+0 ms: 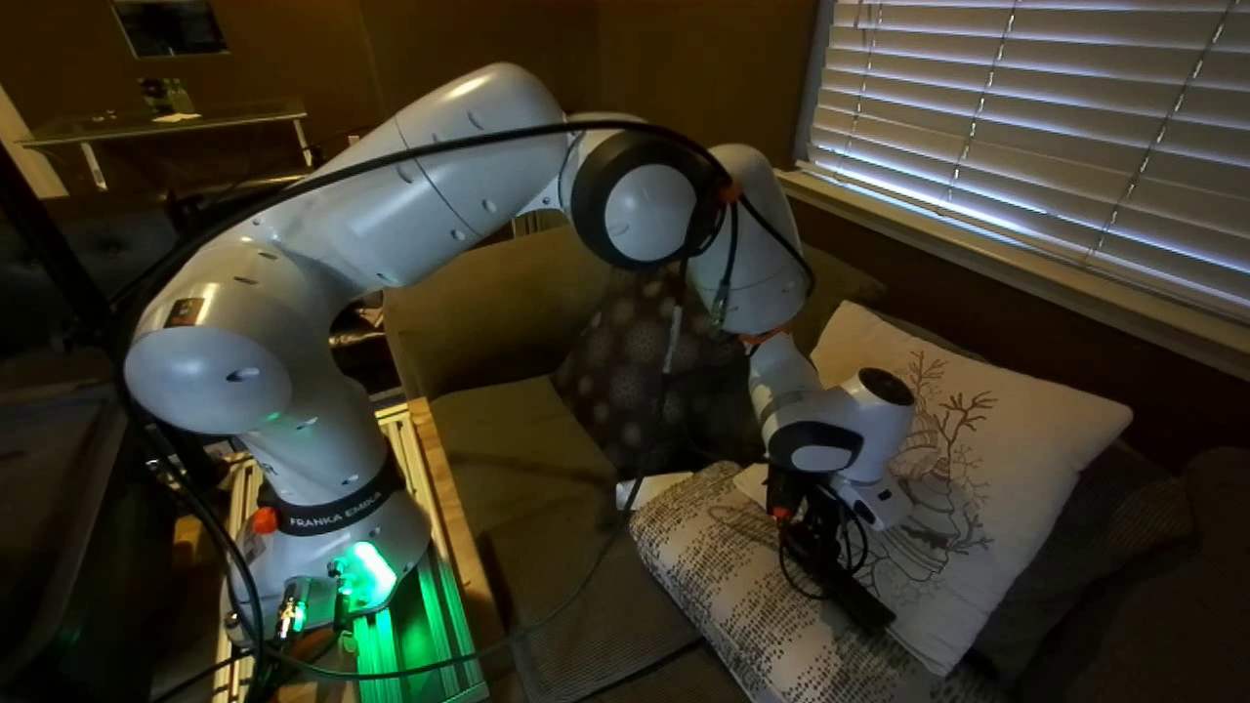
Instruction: Pick up the remote on top of the pillow
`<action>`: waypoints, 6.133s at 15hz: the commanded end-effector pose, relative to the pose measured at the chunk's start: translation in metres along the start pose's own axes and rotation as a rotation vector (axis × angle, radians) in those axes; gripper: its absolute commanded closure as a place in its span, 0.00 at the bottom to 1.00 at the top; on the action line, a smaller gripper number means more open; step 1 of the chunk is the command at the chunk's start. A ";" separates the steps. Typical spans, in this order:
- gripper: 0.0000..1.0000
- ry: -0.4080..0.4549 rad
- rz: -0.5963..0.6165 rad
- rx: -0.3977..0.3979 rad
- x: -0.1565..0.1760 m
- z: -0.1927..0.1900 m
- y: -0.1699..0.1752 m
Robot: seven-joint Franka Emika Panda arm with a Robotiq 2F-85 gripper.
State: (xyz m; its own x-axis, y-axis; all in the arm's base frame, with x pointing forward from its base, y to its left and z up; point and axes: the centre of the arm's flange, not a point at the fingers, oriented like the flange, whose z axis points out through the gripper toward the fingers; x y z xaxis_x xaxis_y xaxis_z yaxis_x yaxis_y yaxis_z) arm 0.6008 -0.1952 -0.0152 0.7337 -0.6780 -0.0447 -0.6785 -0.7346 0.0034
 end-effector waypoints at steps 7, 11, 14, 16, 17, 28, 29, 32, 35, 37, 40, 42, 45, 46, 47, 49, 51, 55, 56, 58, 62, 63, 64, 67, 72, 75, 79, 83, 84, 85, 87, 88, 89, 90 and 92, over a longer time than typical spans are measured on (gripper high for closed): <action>0.29 -0.109 0.096 -0.042 0.012 0.021 -0.010; 0.51 -0.126 0.097 -0.054 0.009 0.016 -0.011; 0.19 -0.125 0.100 -0.065 0.006 0.011 -0.009; 0.12 -0.092 0.100 -0.052 0.008 0.009 -0.010; 0.06 -0.057 0.077 -0.045 0.010 0.008 -0.011; 0.00 -0.012 0.063 -0.023 0.016 0.027 -0.014; 0.04 -0.017 0.061 -0.018 0.016 0.025 -0.013; 0.32 -0.015 0.063 -0.009 0.013 0.015 -0.012; 0.51 -0.025 0.070 -0.003 0.012 0.009 -0.012; 0.67 -0.032 0.072 0.006 0.010 0.006 -0.015; 0.67 -0.039 0.086 0.014 0.006 0.000 -0.014; 0.61 -0.048 0.096 0.025 0.001 -0.004 -0.013; 0.46 -0.077 0.104 0.046 -0.010 -0.013 -0.013; 0.42 -0.080 0.103 0.053 -0.014 -0.017 -0.014; 0.23 -0.078 0.100 0.066 -0.018 -0.021 -0.018; 0.11 -0.086 0.104 0.086 -0.025 -0.030 -0.024; 0.01 -0.102 0.110 0.091 -0.032 -0.037 -0.028; 0.00 -0.142 0.122 0.076 -0.036 -0.036 -0.024; 0.00 -0.119 0.113 0.089 -0.029 -0.035 -0.019; 0.00 -0.075 0.115 0.111 -0.023 -0.039 -0.014; 0.00 0.014 0.065 0.154 -0.016 -0.047 -0.011; 0.00 0.029 0.051 0.169 -0.017 -0.049 -0.011; 0.00 0.051 0.036 0.182 -0.018 -0.051 -0.012; 0.00 0.077 -0.012 0.219 -0.010 -0.043 -0.014; 0.00 0.120 -0.142 0.270 -0.006 -0.037 -0.014; 0.00 0.105 -0.166 0.280 -0.003 -0.031 -0.014; 0.00 0.018 -0.139 0.258 -0.002 -0.024 -0.009; 0.00 -0.071 -0.109 0.223 -0.006 -0.024 0.000; 0.00 -0.090 -0.097 0.208 -0.008 -0.025 0.002; 0.00 -0.104 -0.078 0.190 -0.010 -0.024 0.003; 0.00 -0.111 -0.041 0.165 -0.008 -0.023 0.006; 0.00 -0.113 -0.016 0.155 -0.005 -0.021 0.006; 0.00 -0.113 0.011 0.149 -0.002 -0.020 0.005; 0.00 -0.109 0.045 0.137 0.001 -0.020 0.004; 0.00 -0.122 0.082 0.114 0.006 -0.019 0.004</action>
State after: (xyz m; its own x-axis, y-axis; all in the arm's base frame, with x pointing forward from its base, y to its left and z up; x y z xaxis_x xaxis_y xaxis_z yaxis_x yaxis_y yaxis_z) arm 0.5899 -0.2003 0.0058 0.7234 -0.6756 -0.1423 -0.6904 -0.7113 -0.1322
